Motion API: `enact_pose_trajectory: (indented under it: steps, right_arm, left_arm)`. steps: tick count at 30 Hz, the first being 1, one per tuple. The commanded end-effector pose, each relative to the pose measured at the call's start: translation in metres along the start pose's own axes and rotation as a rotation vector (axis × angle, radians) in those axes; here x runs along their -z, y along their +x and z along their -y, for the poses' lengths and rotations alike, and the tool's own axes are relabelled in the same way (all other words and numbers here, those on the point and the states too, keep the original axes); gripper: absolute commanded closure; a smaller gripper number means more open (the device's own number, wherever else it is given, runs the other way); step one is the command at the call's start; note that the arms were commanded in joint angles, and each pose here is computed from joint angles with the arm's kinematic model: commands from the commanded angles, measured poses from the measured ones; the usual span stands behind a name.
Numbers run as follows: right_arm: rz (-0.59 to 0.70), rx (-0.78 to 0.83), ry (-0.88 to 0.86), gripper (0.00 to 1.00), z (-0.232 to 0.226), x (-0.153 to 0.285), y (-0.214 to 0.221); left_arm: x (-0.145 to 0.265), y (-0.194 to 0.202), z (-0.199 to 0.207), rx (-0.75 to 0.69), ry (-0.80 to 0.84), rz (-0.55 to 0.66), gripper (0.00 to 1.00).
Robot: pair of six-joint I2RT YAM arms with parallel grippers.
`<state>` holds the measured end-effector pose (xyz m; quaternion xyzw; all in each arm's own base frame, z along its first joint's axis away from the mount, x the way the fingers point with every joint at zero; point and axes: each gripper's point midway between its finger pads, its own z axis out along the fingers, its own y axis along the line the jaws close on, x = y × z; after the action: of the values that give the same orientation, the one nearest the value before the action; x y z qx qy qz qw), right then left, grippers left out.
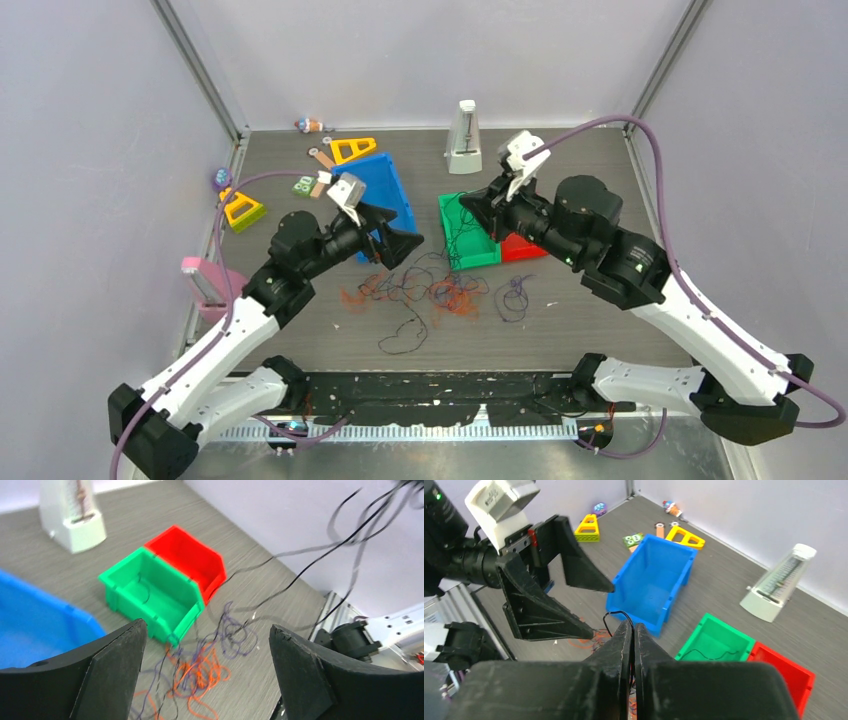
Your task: Untangle the cables
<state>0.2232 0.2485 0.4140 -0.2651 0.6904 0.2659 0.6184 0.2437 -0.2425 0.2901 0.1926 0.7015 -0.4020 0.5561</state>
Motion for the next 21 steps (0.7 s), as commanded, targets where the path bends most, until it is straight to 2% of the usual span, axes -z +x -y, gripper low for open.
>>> enact_pose_trajectory:
  steps: [1, 11, 12, 14, 17, 19, 20, 21]
  right_arm:
    - [0.047, -0.034, -0.109, 0.95, -0.022, -0.009, -0.014]
    - [-0.030, -0.019, -0.163, 0.94, -0.033, -0.030, 0.013]
    - [-0.035, -0.021, -0.163, 0.94, -0.033, -0.032, 0.016]
    - [-0.045, -0.023, -0.165, 0.94, -0.034, -0.033, 0.020]
    - [-0.057, -0.028, -0.160, 0.92, -0.033, -0.035, 0.027]
    - [-0.073, -0.030, -0.136, 0.71, -0.029, -0.036, 0.035]
    - [-0.083, -0.031, -0.081, 0.45, -0.019, -0.036, 0.042]
    - [-0.083, -0.031, -0.055, 0.34, -0.014, -0.038, 0.047]
  left_arm:
    - [-0.006, -0.063, 0.053, -0.091, 0.241, 0.151, 0.12]
    - [-0.016, -0.066, 0.079, -0.099, 0.402, 0.147, 0.29]
    - [-0.016, -0.066, 0.079, -0.099, 0.405, 0.147, 0.36]
    - [-0.017, -0.066, 0.079, -0.099, 0.406, 0.148, 0.58]
    - [-0.017, -0.068, 0.079, -0.101, 0.402, 0.152, 0.99]
    - [-0.018, -0.068, 0.069, -0.097, 0.334, 0.149, 1.00]
    - [-0.018, -0.069, 0.062, -0.099, 0.291, 0.146, 1.00]
    - [-0.018, -0.068, 0.057, -0.104, 0.262, 0.139, 1.00]
